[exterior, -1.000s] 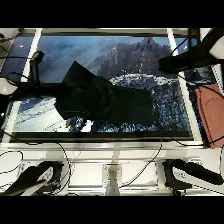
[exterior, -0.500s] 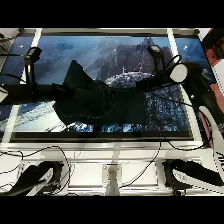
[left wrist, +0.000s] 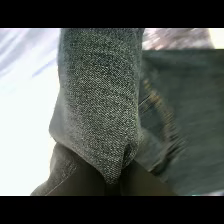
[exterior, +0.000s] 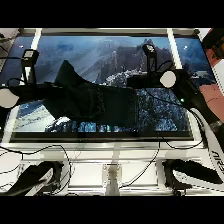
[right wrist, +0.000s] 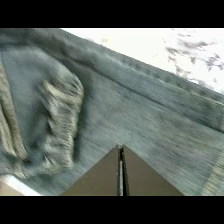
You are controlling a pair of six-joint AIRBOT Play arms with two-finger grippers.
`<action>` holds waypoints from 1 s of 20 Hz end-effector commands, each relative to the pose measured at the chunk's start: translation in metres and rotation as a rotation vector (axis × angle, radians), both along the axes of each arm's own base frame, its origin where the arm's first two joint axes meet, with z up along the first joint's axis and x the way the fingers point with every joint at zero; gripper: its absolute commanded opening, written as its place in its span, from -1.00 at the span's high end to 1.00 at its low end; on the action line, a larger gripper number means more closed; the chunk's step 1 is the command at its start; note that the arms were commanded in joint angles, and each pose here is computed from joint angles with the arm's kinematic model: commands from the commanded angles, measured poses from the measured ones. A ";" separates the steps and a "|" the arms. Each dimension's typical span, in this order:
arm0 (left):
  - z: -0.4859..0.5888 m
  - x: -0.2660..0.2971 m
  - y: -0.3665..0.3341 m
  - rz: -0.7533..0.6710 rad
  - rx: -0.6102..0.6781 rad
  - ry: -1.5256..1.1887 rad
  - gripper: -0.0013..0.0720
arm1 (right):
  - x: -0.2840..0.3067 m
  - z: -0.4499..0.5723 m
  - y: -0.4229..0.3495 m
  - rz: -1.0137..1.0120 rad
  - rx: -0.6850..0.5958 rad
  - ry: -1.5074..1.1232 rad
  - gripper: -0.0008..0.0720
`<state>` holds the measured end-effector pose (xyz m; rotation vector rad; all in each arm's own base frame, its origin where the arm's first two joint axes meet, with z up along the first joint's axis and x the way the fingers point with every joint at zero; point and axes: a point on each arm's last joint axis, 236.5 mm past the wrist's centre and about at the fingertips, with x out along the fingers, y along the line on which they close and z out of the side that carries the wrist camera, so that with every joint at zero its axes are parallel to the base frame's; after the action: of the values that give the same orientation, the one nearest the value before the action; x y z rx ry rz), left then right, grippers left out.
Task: Fold the clothes and pants, and hang the long-sleeved shirts on hangers.
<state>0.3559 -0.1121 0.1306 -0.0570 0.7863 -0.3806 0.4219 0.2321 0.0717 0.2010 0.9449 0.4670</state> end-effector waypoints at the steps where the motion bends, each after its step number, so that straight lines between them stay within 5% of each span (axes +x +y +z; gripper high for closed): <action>1: 0.025 0.011 -0.031 0.020 -0.209 -0.052 0.84 | 0.006 -0.032 0.035 -0.035 0.120 0.095 0.93; 8: 0.058 0.010 -0.060 0.026 -0.460 -0.049 0.84 | -0.045 -0.136 0.167 0.000 0.263 0.325 0.93; 14: 0.052 0.011 -0.067 0.023 -0.481 -0.023 0.84 | -0.053 -0.126 0.237 0.113 0.278 0.230 0.93; 17: 0.037 0.010 -0.084 -0.009 -0.478 0.027 0.84 | -0.054 -0.128 0.214 0.183 0.180 0.239 0.93; 20: 0.004 0.004 -0.118 -0.073 -0.457 0.123 0.84 | -0.061 -0.139 0.137 0.292 -0.109 0.292 0.93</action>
<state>0.3659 -0.2061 0.1581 -0.4974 0.7342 -0.5854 0.3687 0.4267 -0.0553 0.2929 1.1904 0.6973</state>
